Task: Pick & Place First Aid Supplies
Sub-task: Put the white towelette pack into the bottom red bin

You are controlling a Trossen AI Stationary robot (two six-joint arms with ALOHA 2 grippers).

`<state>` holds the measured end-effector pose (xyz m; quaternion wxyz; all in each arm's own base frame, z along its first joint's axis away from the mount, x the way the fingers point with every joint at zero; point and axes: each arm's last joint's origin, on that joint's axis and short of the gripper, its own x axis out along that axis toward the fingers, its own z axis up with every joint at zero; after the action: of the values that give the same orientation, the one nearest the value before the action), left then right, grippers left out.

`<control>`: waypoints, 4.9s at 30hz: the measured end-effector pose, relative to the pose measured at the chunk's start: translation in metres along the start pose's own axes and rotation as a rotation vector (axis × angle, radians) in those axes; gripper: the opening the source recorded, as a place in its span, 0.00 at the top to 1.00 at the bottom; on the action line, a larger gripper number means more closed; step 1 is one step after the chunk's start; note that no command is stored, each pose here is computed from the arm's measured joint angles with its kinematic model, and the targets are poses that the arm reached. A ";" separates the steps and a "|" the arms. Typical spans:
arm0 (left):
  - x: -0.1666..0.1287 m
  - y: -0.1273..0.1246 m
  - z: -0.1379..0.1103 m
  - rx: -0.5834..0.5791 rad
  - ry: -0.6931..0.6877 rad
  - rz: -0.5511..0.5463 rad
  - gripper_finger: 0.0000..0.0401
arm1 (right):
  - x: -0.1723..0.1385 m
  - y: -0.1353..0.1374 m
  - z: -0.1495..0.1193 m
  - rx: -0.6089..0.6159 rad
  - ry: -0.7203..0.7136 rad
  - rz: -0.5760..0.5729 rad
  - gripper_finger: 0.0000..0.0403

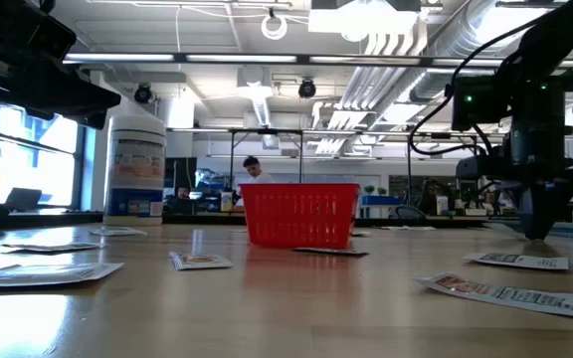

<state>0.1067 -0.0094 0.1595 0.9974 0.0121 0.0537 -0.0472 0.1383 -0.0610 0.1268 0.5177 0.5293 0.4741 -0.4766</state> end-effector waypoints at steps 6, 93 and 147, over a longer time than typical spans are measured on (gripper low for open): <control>0.000 0.000 0.000 0.000 0.000 0.000 0.95 | 0.000 0.000 0.000 -0.025 -0.012 0.000 1.00; 0.000 0.000 -0.003 0.000 0.027 0.000 0.95 | -0.113 0.199 -0.223 -0.836 -0.054 -0.100 0.82; 0.000 0.000 -0.005 -0.001 0.048 -0.001 0.95 | 0.009 0.160 -0.211 -1.057 0.159 -0.194 0.99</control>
<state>0.1061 -0.0093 0.1549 0.9958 0.0129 0.0776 -0.0473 0.3009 0.1473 0.1355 0.6297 0.1850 0.7333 -0.1773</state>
